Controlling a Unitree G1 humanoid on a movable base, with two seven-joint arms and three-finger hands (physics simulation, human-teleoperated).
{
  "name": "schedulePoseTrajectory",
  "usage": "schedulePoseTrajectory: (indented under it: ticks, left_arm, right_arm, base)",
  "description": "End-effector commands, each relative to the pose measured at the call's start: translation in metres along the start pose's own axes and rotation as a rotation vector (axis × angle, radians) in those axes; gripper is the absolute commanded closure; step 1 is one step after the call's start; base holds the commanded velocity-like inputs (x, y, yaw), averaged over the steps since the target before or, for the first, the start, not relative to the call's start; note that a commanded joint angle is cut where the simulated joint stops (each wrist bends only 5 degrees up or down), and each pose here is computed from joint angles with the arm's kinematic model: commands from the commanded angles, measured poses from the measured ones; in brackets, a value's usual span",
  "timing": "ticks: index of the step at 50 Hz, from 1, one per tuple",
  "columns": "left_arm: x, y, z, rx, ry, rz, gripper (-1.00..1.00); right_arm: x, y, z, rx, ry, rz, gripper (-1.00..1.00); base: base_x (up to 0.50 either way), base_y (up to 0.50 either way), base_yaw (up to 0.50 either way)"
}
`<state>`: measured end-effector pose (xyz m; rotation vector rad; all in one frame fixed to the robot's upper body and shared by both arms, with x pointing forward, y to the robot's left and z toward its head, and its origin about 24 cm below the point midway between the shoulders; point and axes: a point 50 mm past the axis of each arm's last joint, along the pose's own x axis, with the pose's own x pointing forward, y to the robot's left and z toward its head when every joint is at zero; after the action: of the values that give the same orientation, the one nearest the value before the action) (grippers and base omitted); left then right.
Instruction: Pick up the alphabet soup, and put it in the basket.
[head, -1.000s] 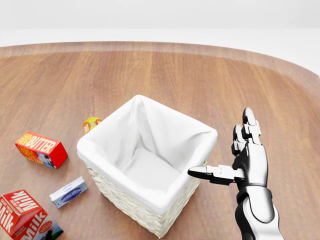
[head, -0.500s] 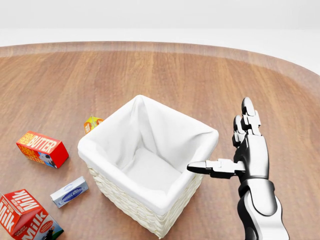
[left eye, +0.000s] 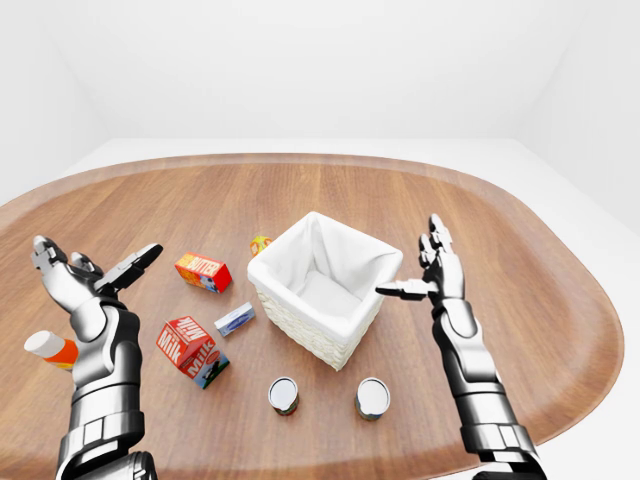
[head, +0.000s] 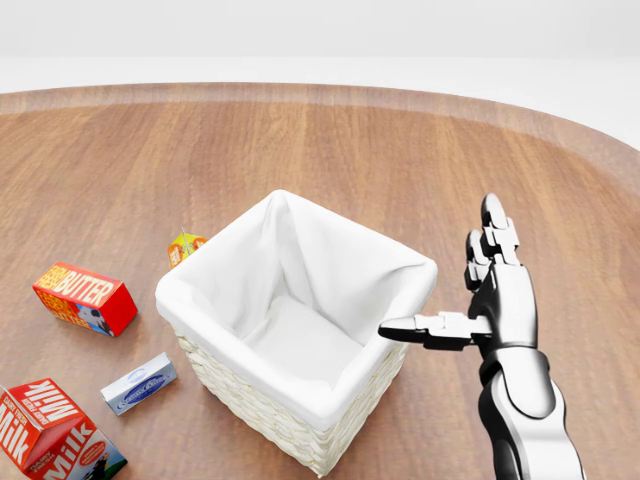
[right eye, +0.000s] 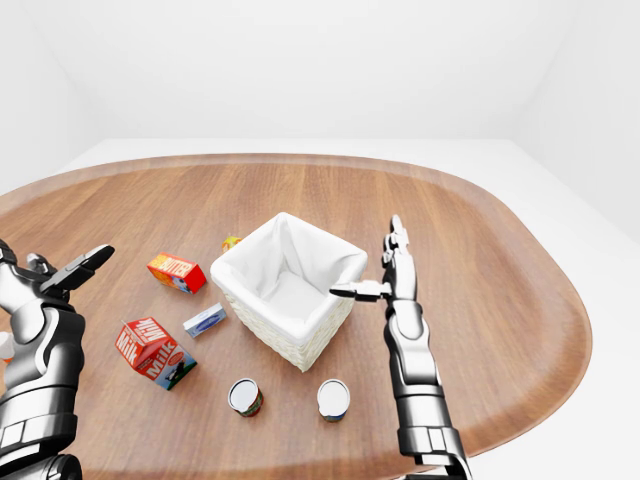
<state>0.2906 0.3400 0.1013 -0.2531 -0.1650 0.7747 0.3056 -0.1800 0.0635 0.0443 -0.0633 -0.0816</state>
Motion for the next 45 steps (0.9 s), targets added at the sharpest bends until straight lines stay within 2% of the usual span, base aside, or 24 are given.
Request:
schedulePoseTrajectory:
  ticks: [1, 21, 27, 28, 29, 31, 38, 39, 45]
  left_arm:
    - [0.000, 0.000, 0.000, 0.004, 0.000, 0.005, -1.00]
    - [0.000, 0.000, 0.000, 0.004, 0.000, 0.005, -1.00]
    - [0.000, 0.000, -0.001, 0.006, 0.004, 0.005, -1.00]
    - [0.001, 0.000, -0.002, 0.006, 0.006, 0.005, -1.00]
    - [0.001, 0.001, -0.001, 0.003, 0.003, 0.008, -1.00]
    - [0.000, 0.001, -0.001, 0.004, 0.003, 0.009, -1.00]
    - [0.000, 0.001, -0.001, 0.004, 0.003, 0.009, -1.00]
    - [0.001, 0.001, -0.001, 0.007, 0.005, 0.015, -1.00]
    - [0.001, 0.001, -0.001, 0.008, 0.006, 0.015, -1.00]
  right_arm:
    - [0.005, 0.001, -0.002, -0.014, 0.015, 0.010, -1.00]
    - [0.005, 0.001, -0.002, -0.014, 0.015, 0.010, -1.00]
    - [0.001, 0.001, -0.005, -0.049, 0.034, 0.012, -1.00]
    - [-0.003, 0.000, -0.006, -0.035, 0.032, 0.005, -1.00]
    - [-0.017, -0.001, -0.022, -0.064, 0.061, -0.005, -1.00]
    - [-0.023, -0.002, -0.030, -0.070, 0.077, -0.009, -1.00]
    - [-0.023, -0.002, -0.030, -0.070, 0.079, -0.009, -1.00]
    - [-0.036, -0.010, -0.044, -0.030, 0.132, -0.010, -1.00]
    - [-0.036, -0.011, -0.045, -0.027, 0.135, -0.010, -1.00]
  base:
    - [0.00, 0.00, 0.00]
    - [0.00, 0.00, 0.00]
    - [0.00, 0.00, 0.00]
    - [0.00, 0.00, 0.00]
    - [0.00, 0.00, 0.00]
    - [0.00, 0.00, 0.00]
    - [0.00, 0.00, 0.00]
    - [0.00, 0.00, 0.00]
    - [0.00, 0.00, 0.00]
